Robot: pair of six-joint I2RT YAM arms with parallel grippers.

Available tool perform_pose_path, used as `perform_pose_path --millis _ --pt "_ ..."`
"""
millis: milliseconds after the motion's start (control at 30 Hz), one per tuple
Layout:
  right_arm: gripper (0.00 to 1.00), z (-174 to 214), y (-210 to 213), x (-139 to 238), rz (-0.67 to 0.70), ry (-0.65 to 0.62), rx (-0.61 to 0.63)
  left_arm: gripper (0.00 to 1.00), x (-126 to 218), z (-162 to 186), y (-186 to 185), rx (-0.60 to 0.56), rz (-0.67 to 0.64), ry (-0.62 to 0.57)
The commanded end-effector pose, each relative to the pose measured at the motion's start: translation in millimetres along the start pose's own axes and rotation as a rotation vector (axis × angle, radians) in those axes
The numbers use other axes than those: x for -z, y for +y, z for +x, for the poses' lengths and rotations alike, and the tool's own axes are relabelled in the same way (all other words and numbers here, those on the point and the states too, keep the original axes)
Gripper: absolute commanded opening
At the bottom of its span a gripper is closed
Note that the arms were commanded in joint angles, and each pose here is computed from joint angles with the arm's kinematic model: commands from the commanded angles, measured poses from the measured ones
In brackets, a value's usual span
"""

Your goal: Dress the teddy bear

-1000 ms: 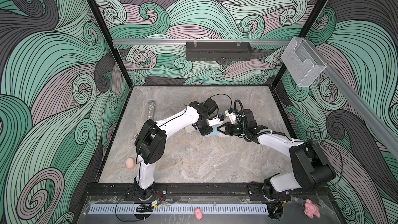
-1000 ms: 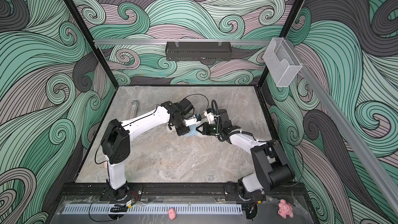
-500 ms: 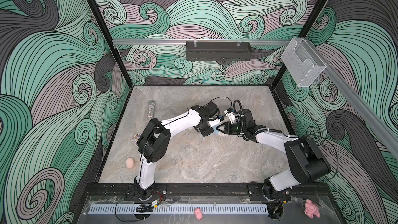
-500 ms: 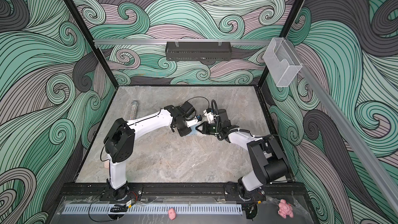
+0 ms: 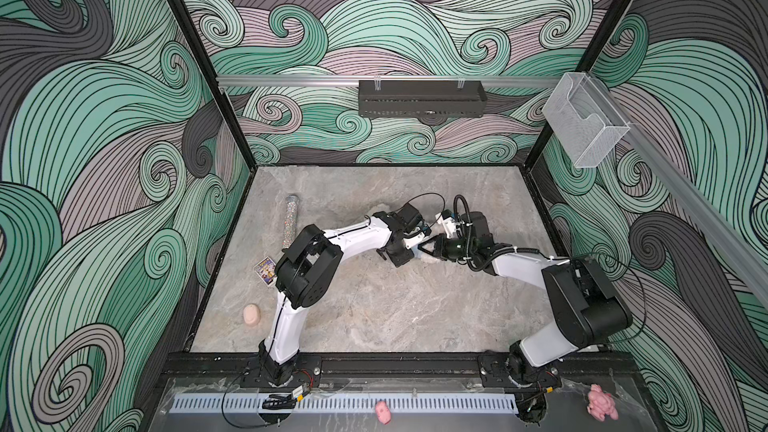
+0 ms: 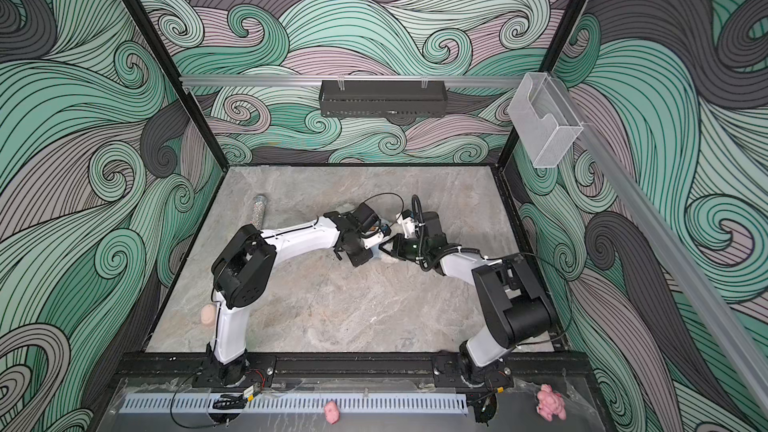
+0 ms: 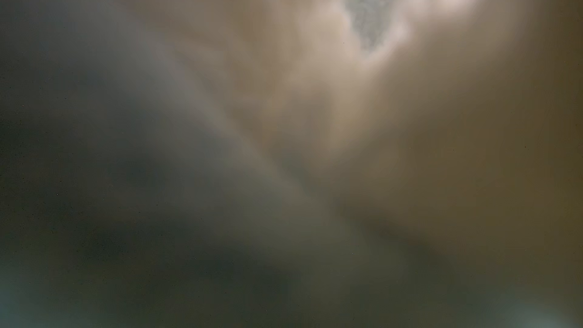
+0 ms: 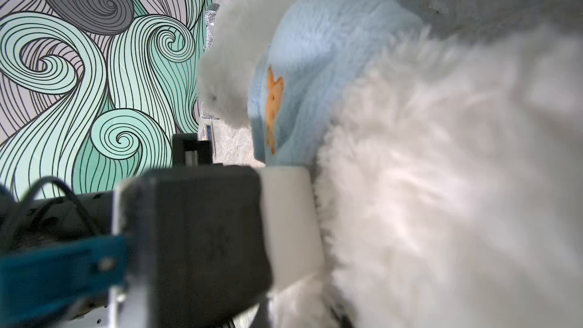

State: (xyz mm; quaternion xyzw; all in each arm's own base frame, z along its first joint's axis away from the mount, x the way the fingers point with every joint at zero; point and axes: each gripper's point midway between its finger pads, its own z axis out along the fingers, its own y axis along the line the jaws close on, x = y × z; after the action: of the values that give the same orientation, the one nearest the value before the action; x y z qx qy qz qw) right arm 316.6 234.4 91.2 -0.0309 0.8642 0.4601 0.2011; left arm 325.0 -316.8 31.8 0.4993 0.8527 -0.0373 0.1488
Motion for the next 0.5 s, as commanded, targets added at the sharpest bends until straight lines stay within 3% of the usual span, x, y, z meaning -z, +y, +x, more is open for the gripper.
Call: perform_pose_path --millis 0,67,300,467 --pt "0.0 -15.0 31.9 7.9 -0.133 -0.035 0.053 0.08 -23.8 39.0 -2.7 0.073 0.042 0.094" --pt "0.0 -11.0 25.8 7.6 -0.11 -0.026 0.056 0.0 -7.0 25.3 -4.8 0.121 0.093 -0.002" --pt "0.0 12.6 -8.9 10.8 0.1 0.004 0.163 0.0 79.6 -25.6 10.8 0.432 0.309 -0.425" --pt "0.0 21.7 -21.1 11.6 0.248 0.006 0.277 0.0 109.6 -44.8 -2.7 0.549 0.472 -0.536"
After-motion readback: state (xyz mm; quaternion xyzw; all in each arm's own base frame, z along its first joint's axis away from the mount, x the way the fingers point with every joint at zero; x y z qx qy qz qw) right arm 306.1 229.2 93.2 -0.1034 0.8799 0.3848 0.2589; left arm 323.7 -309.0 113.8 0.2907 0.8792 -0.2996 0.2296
